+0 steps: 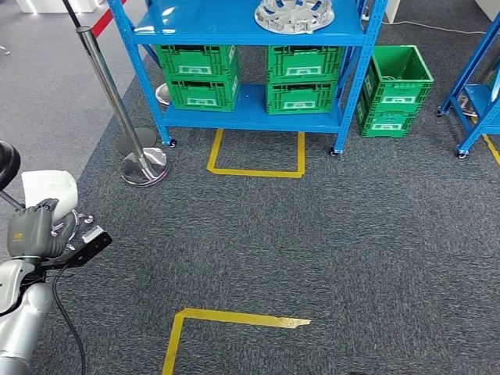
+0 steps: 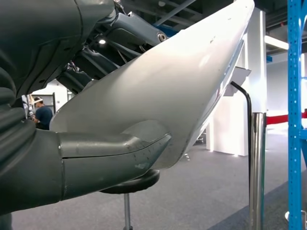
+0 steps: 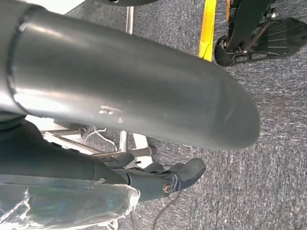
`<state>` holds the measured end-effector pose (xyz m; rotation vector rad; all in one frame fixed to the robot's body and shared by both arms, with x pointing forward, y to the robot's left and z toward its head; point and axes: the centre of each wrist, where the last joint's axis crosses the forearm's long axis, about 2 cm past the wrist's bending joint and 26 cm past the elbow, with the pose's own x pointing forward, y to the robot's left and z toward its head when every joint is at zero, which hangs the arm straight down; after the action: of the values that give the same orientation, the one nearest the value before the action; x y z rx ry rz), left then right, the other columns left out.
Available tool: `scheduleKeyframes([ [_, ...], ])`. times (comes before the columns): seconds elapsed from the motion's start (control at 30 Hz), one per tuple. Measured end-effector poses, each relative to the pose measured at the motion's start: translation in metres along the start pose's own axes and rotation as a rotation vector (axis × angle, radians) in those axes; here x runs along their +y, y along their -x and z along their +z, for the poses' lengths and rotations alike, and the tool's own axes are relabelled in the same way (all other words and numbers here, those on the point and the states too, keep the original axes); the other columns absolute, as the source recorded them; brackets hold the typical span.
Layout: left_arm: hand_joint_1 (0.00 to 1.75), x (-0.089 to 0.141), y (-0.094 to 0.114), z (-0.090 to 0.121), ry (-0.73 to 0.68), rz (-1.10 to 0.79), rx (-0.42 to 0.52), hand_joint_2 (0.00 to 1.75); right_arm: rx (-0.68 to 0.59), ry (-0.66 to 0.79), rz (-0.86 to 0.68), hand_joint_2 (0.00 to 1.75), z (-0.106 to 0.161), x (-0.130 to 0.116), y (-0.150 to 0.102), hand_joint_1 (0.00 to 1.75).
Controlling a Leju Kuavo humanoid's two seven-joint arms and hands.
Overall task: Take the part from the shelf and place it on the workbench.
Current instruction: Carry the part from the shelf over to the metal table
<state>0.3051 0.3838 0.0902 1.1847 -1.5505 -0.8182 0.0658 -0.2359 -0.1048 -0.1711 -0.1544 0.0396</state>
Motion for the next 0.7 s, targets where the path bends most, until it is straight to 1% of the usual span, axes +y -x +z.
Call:
scheduleKeyframes([
  [0.27,1.75,-0.0003,0.0,0.0001,0.004,0.013,0.003,1.75,-0.001,0.0,0.002,0.0,0.0,0.0,-0.0001,0.0],
  [0.47,1.75,-0.0006,0.0016,-0.0002,0.048,0.071,0.022,1.75,-0.001,-0.001,0.002,0.0,0.0,0.0,0.0,0.0],
  [0.7,1.75,0.0028,0.0025,-0.0057,0.042,0.083,0.029,1.75,-0.004,-0.004,0.005,0.0,0.0005,0.0017,-0.001,0.0],
])
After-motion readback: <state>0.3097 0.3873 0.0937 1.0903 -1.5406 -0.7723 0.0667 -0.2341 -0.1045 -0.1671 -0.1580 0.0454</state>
